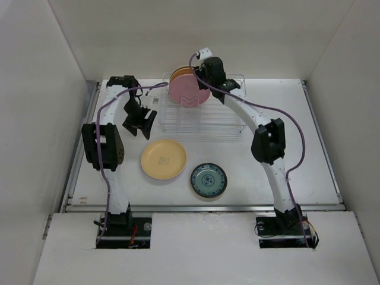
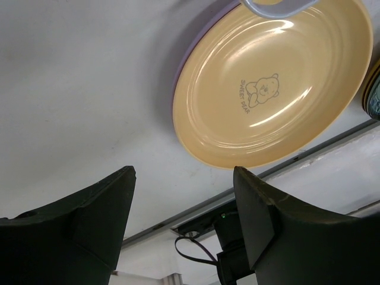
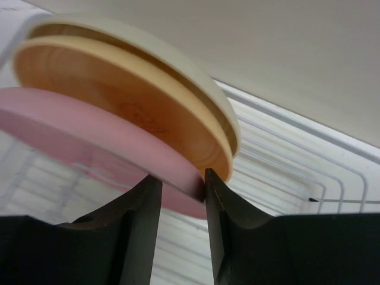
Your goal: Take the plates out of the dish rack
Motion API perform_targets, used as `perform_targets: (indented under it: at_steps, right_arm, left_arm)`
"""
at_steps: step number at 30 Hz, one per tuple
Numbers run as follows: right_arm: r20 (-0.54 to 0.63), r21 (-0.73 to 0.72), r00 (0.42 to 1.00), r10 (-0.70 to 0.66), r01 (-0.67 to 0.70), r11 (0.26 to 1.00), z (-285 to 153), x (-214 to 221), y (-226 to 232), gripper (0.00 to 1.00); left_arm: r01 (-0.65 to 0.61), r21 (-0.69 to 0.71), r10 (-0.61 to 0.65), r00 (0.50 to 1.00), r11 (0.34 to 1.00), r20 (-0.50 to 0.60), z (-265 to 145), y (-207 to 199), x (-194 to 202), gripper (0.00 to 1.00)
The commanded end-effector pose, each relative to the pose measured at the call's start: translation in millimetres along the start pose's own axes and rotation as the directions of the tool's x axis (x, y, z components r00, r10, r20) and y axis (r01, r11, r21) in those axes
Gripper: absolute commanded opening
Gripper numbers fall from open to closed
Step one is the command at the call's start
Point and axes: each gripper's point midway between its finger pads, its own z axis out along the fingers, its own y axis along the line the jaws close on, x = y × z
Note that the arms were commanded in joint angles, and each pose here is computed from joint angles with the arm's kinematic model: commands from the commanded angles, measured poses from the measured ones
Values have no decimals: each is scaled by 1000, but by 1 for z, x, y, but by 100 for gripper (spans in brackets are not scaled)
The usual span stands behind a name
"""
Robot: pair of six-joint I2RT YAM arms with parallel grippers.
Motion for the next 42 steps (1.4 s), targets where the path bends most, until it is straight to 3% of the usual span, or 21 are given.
perform_targets:
  at_steps: [1, 7, 11, 20, 25, 30, 32, 33, 37, 41, 42]
  right_arm:
    - [71, -19, 998, 3, -2, 1000, 10, -16, 7, 39]
    - [80, 11, 997, -5, 4, 1000, 0, -25, -1, 6]
    - [113, 57, 992, -47, 41, 998, -19, -44, -15, 0]
    - [301, 57, 953, -15, -2, 998, -90, -135, -22, 0]
    - [315, 21, 948, 41, -50, 999, -120, -151, -13, 0]
    - [125, -145, 986, 109, -90, 985, -153, -111, 16, 0]
    - [19, -234, 994, 105, -97, 967, -161, -85, 33, 0]
    - [-99, -318, 992, 82, -110, 942, -168, -51, 55, 0]
    - [-323, -382, 946, 14, -144, 913, -196, 20, 95, 0]
    - [-436, -430, 900, 8, -216, 877, -218, 62, 128, 0]
    - [-457, -436, 889, 10, -234, 869, -221, 69, 135, 0]
  left_arm:
    - [27, 36, -26, 998, 999, -49, -12, -14, 12, 63]
    - [40, 49, -38, 998, 998, -56, -8, -15, 10, 63]
    - [46, 75, -41, 997, 996, -59, -6, -20, 13, 63]
    - [27, 86, -30, 999, 996, 28, -22, -25, -6, 63]
    - [38, 80, -44, 996, 996, 72, -33, -28, -14, 63]
    - [184, 14, -181, 948, 983, 260, -74, -4, -25, 63]
    - [292, -20, -263, 889, 956, 375, -96, 17, -33, 65]
    - [332, -32, -287, 856, 943, 429, -111, 23, -31, 65]
    - [532, -39, -411, 696, 846, 589, -150, 66, -14, 68]
    - [601, -61, -411, 614, 797, 674, -166, 84, 0, 69]
    - [615, -77, -420, 619, 785, 663, -160, 85, 7, 70]
